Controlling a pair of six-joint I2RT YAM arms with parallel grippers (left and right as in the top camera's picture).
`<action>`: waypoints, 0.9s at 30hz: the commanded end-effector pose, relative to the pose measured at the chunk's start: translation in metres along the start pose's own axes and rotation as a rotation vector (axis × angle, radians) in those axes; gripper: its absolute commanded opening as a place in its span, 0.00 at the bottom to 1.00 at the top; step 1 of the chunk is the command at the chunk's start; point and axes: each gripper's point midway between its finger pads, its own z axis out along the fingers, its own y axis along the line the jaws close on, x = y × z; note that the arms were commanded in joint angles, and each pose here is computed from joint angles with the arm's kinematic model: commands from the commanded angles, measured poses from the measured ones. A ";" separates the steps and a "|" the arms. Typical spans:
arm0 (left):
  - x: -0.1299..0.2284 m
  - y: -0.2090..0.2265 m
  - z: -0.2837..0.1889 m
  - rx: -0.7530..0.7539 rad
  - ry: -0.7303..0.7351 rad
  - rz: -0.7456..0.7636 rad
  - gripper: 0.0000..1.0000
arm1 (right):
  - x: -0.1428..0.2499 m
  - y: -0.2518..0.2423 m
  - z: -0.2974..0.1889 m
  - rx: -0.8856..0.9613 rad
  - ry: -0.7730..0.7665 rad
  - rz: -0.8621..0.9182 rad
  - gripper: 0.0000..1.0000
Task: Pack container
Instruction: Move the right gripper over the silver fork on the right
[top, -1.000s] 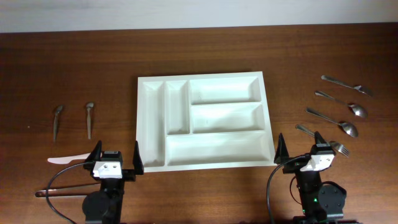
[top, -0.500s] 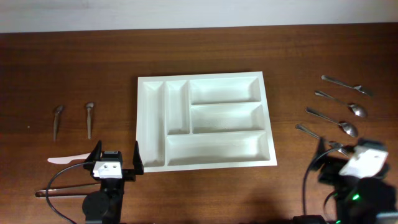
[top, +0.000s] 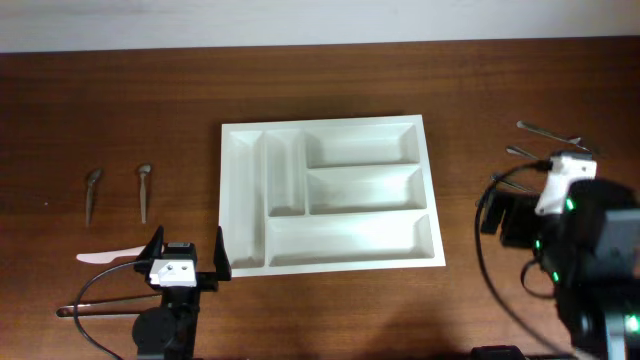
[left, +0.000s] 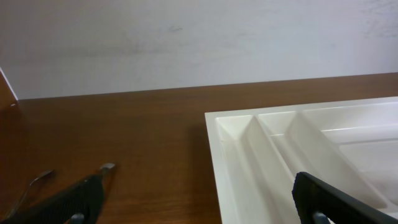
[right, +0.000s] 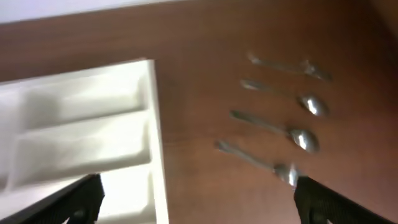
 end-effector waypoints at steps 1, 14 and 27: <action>0.001 0.000 0.000 0.001 0.000 0.016 0.99 | -0.008 -0.047 0.002 0.263 -0.025 0.403 0.99; 0.001 0.000 0.000 0.001 0.000 0.016 0.99 | 0.024 -0.084 0.076 0.376 0.257 0.709 0.99; 0.001 0.000 0.000 0.001 0.000 0.016 0.99 | 0.082 -0.123 0.126 0.711 0.407 1.319 0.99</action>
